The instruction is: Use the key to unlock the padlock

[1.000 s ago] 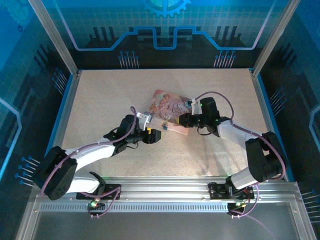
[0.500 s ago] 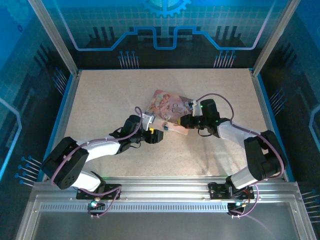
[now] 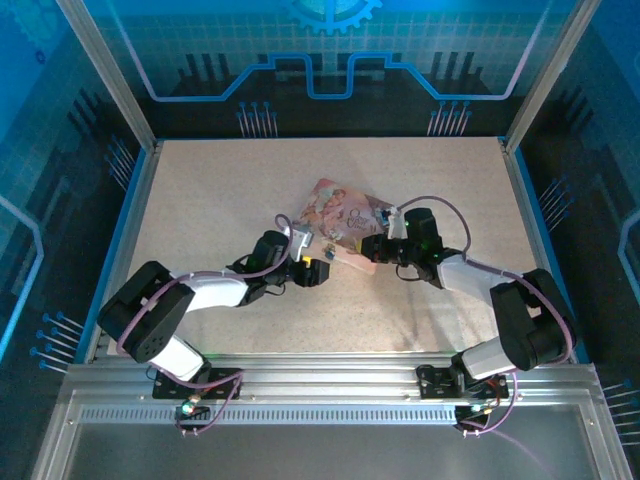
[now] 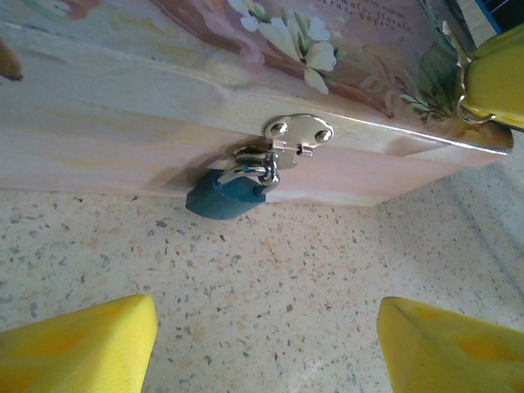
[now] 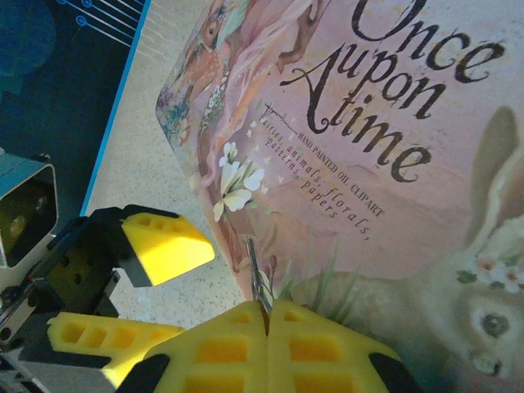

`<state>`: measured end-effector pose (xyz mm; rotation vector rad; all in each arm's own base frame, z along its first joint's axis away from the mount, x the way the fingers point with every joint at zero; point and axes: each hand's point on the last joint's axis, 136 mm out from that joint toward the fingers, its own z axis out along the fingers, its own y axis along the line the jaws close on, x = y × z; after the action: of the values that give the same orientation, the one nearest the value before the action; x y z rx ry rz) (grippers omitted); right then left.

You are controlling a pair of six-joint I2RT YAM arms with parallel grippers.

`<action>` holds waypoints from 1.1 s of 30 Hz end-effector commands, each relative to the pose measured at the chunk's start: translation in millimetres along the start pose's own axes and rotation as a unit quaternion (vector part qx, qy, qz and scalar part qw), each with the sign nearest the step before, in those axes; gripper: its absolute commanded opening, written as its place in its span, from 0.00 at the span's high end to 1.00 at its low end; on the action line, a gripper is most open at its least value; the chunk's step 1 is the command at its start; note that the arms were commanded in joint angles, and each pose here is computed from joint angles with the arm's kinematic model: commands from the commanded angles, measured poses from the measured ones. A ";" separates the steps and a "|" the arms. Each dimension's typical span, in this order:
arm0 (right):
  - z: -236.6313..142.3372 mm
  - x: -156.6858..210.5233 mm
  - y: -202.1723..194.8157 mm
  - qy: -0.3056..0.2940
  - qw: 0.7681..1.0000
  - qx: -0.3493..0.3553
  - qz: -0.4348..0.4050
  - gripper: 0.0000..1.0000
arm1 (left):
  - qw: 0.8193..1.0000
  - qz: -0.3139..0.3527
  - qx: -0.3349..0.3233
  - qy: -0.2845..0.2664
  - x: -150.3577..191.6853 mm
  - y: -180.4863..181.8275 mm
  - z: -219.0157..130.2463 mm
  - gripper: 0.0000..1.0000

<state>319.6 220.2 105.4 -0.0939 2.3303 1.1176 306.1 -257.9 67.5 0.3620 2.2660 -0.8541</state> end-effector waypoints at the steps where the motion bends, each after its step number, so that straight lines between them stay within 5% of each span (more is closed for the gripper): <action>1: 2.0 48.0 -25.8 0.069 0.995 0.046 0.053 0.96 | 0.999 0.034 0.017 -0.028 -21.6 -5.2 6.9 0.28; 33: 5.2 45.3 -25.5 0.068 0.996 0.050 0.042 0.96 | 0.997 0.011 0.065 -0.032 -24.2 7.5 46.4 0.36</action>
<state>318.5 220.9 105.1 -0.0876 2.3336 1.1124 345.7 -273.5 43.4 0.4002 2.2010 -0.9360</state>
